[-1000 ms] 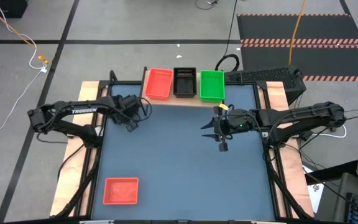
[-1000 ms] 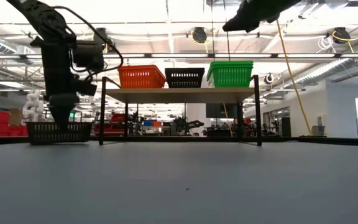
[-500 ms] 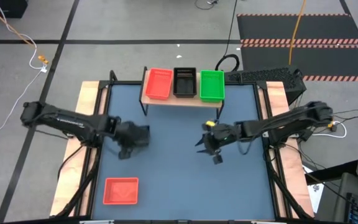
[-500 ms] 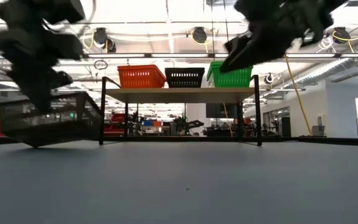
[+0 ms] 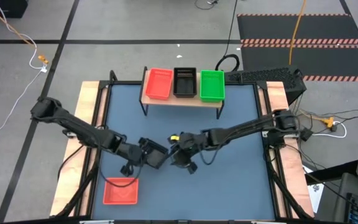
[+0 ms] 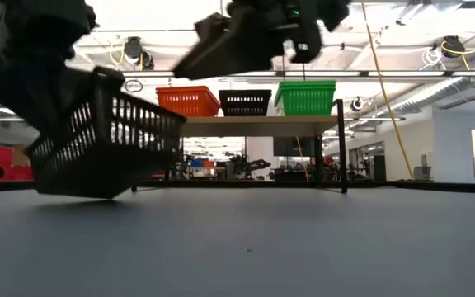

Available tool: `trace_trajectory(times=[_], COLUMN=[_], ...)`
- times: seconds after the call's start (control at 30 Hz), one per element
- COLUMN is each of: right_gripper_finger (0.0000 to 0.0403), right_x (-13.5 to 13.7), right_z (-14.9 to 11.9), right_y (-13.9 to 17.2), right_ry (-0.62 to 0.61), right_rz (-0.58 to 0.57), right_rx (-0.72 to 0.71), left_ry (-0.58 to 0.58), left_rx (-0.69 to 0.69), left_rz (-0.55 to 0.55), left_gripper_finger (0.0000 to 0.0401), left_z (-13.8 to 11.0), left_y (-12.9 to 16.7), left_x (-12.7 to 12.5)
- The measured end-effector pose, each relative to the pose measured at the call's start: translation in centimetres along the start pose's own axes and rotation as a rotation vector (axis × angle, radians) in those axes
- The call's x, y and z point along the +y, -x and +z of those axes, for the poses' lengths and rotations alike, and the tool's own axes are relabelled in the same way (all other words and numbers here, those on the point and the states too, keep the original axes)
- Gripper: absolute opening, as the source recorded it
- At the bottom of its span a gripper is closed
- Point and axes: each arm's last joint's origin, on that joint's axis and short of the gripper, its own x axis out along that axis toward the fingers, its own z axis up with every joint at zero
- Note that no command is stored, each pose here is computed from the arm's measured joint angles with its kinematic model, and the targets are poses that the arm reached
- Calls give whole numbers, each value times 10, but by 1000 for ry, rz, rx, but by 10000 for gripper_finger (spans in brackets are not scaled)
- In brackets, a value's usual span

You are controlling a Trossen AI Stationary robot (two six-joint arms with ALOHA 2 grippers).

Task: Stack baskets on shelf by color
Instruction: Stack the black bin on top of the black bin on the shelf

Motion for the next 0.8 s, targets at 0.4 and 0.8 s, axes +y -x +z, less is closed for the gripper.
trace_trajectory(times=[0.4,0.8], right_gripper_finger=[216,113], right_x=[-6,-10], right_z=[-20,-41], right_y=[-56,-66], right_ry=[81,58], right_rz=[49,67], right_rx=[124,186], left_ry=[-76,51], left_rx=[85,-1], left_rz=[-10,35], left_gripper_finger=[6,81], left_z=[-4,4], left_y=[-28,-24], left_x=[0,2])
